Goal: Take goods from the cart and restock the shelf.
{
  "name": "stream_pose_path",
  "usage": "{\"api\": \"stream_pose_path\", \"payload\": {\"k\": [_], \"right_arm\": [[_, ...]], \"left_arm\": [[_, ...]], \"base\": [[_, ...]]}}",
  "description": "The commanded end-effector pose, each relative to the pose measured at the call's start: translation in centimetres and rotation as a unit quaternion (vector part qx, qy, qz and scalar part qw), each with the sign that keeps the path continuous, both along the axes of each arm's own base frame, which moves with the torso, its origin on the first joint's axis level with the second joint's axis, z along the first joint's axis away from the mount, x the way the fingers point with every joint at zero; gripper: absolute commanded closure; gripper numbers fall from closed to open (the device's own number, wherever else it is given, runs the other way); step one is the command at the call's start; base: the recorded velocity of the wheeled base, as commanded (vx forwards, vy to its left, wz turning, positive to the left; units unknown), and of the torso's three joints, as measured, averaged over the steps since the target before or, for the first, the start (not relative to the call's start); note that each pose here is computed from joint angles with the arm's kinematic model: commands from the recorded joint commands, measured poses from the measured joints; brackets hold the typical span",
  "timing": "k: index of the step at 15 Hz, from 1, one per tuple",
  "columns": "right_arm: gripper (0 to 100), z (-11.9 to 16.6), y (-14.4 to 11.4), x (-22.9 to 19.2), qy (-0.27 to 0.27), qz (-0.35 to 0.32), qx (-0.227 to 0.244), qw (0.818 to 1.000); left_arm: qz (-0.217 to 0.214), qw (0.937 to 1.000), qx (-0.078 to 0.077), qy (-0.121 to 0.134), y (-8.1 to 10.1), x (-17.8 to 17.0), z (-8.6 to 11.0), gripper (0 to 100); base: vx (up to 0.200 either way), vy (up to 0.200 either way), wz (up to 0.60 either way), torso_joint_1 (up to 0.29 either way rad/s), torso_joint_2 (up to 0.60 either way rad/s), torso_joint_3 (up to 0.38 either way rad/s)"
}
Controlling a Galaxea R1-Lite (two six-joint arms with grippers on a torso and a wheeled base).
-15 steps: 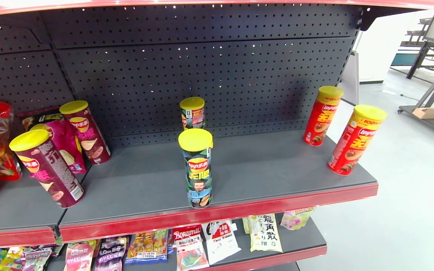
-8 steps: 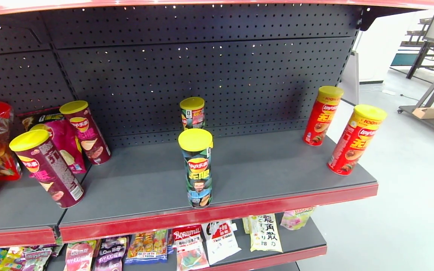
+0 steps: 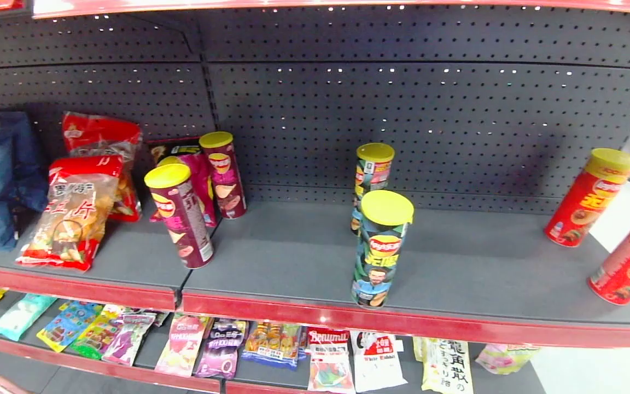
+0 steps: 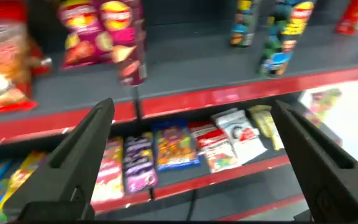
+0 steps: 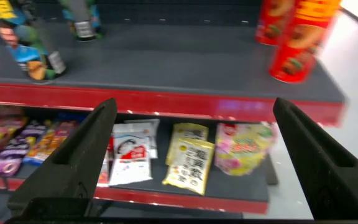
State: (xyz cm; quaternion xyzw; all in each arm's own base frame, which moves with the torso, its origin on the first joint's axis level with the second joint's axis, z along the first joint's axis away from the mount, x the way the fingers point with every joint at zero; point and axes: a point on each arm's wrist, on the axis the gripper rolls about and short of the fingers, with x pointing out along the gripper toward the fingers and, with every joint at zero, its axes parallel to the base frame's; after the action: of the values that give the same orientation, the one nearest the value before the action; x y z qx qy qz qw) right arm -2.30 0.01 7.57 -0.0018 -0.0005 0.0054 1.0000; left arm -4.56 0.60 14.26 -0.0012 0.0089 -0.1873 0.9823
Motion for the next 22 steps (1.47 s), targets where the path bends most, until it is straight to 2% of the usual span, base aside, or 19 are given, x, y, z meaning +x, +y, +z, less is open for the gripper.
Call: {"api": "stream_pose_path", "payload": {"k": [1,3,4,5,7,8,9,12,14,15,16,17,18,19,22], "right_arm": [[0,0.0,0.0,0.0,0.001,-0.001,0.000,1.000],[0,0.0,0.0,0.0,0.000,0.001,-0.003,1.000],[0,0.0,0.0,0.0,0.000,0.001,-0.004,1.000],[0,0.0,0.0,0.0,0.000,0.008,-0.002,1.000],[0,0.0,0.1,0.0,0.000,0.030,-0.006,1.000],[0,0.0,0.1,0.0,0.000,0.030,-0.007,1.000],[0,0.0,0.1,0.0,-0.001,0.031,-0.007,1.000],[0,0.0,0.1,0.0,0.000,0.030,-0.007,1.000],[0,0.0,0.1,0.0,0.001,0.030,-0.005,1.000],[0,0.0,0.1,0.0,0.001,0.030,-0.005,1.000],[0,0.0,0.1,0.0,0.001,0.030,-0.004,1.000],[0,0.0,0.1,0.0,0.000,0.030,-0.004,1.000],[0,0.0,0.1,0.0,0.001,0.030,-0.004,1.000],[0,0.0,0.1,0.0,0.001,0.030,-0.004,1.000],[0,0.0,0.1,0.0,0.000,0.031,-0.008,0.999]], "left_arm": [[0.001,1.0000,0.002,0.008,0.0,0.2,-0.3,0],[0.001,0.9999,0.006,0.012,-0.1,0.4,-0.6,0],[0.008,0.9997,0.017,0.018,-0.1,0.6,-1.1,0],[0.020,0.9993,0.020,0.022,-0.1,0.7,-1.4,0],[0.072,0.9961,0.026,0.045,0.1,1.3,-2.8,0],[0.092,0.9946,0.025,0.041,0.1,1.7,-3.3,0],[0.109,0.9935,0.023,0.026,0.1,2.0,-3.5,0],[0.185,0.9818,0.022,0.036,-0.1,2.5,-2.0,0],[0.242,0.9695,0.021,0.033,-0.3,1.6,-3.9,0],[0.254,0.9665,0.020,0.032,-0.3,1.4,-4.3,0],[0.261,0.9642,0.018,0.045,-0.3,1.1,-5.5,0],[0.237,0.9710,0.008,0.033,-0.4,1.4,-5.7,0],[0.171,0.9853,-0.004,0.009,-0.7,1.8,-5.9,0],[0.140,0.9900,0.006,-0.012,-0.8,2.3,-6.6,0],[0.143,0.9897,0.007,-0.006,-0.8,2.3,-6.7,0]], "base": [[0.000,0.000,0.00,0.000,0.00,0.000],[0.000,0.000,0.00,0.000,0.00,0.000],[0.000,0.000,0.00,0.000,0.00,0.000],[0.000,0.000,0.00,0.000,0.00,0.000],[0.000,0.000,0.00,0.000,0.00,0.000],[0.000,0.000,0.00,0.000,0.00,0.000],[0.000,0.000,0.00,0.000,0.00,0.000],[0.000,0.000,0.00,0.000,0.00,0.000],[0.000,0.000,0.00,0.000,0.00,0.000],[0.000,0.000,0.00,0.000,0.00,0.000],[0.000,0.000,0.00,0.000,0.00,0.000],[0.000,0.000,0.00,0.000,0.00,0.000],[0.000,0.000,0.00,0.000,0.00,0.000],[0.000,0.000,0.00,0.000,0.00,0.000],[0.000,0.000,0.00,0.000,0.00,0.000]]}}
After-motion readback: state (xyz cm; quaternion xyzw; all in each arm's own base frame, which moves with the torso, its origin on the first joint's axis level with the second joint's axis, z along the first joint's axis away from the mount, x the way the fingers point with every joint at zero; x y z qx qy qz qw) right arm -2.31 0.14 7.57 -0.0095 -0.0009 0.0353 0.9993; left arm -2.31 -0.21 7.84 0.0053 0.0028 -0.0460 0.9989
